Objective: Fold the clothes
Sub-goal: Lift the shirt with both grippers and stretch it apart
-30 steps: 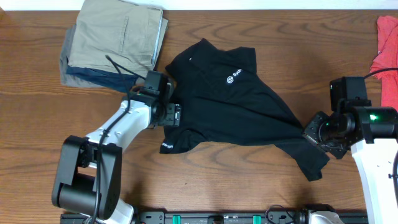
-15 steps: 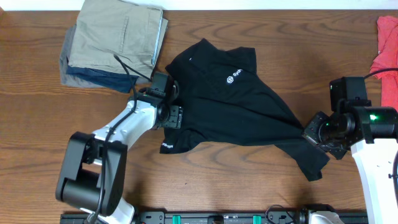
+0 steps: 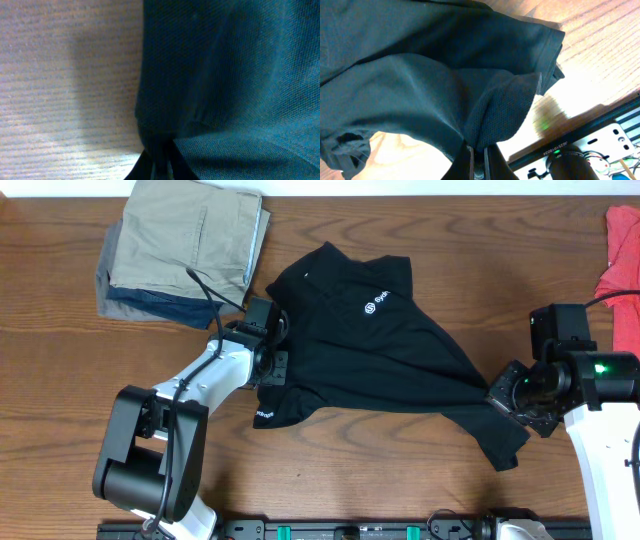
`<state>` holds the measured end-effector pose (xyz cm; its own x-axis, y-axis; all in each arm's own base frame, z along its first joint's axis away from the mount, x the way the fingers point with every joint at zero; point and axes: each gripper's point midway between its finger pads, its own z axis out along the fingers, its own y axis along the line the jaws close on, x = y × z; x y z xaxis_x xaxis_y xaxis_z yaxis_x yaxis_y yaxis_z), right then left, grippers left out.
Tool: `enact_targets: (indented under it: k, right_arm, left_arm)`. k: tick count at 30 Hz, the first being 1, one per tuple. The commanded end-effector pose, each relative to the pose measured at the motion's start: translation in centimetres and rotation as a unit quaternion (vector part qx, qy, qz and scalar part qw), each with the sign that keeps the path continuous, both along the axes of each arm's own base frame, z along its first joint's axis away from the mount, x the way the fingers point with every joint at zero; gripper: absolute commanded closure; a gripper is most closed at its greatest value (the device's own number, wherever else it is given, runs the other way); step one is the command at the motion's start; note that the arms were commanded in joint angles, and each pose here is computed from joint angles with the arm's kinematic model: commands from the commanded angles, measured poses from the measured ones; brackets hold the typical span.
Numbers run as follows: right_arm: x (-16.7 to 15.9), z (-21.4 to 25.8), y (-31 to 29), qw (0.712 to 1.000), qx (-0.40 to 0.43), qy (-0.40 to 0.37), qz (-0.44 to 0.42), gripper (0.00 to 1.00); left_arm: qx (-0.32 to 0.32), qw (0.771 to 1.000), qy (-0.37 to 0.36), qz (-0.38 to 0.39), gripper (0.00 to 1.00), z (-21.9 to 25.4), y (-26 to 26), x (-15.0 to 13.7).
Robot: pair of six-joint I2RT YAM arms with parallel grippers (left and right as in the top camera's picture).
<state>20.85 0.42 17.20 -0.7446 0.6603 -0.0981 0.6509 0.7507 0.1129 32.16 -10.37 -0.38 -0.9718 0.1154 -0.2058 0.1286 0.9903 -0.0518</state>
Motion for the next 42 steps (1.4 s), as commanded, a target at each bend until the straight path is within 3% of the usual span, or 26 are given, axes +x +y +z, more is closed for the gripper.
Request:
enact_targets:
  k: [1,7,15,24,30,38,42]
  right_arm:
    - [0.2,0.7,-0.5,1.000,-0.009,-0.013,-0.002,0.99]
    - [0.5,1.3,-1.5,0.999,-0.038,-0.025,-0.007,0.99]
    - [1.7,6.3,-1.9,0.994,-0.058,-0.095,0.022,0.99]
    - [0.6,16.3,-2.6,0.976,-0.085,-0.199,0.021,0.99]
    - [-1.7,23.0,-2.7,0.952,-0.097,-0.289,0.027,0.99]
    - [-4.0,29.5,-2.9,0.908,-0.113,-0.401,0.028,0.99]
    - [-4.0,29.8,-3.0,0.906,-0.118,-0.405,0.024,0.99]
  left_arm:
    - [-0.002,1.000,0.009,0.017,0.94,0.5,0.2,-0.6]
    - [-0.023,0.998,-0.048,0.027,0.94,6.7,0.3,-0.9]
    - [-0.080,0.976,-0.199,0.042,0.94,20.3,1.2,-3.4]
    - [-0.134,0.911,-0.386,0.047,0.94,36.8,3.7,-9.8]
    - [-0.176,0.869,-0.458,0.058,0.94,45.3,5.2,-14.7]
    - [-0.211,0.811,-0.543,0.055,0.94,52.8,6.8,-19.8]
    - [-0.218,0.808,-0.544,0.060,0.94,53.3,6.6,-19.3]
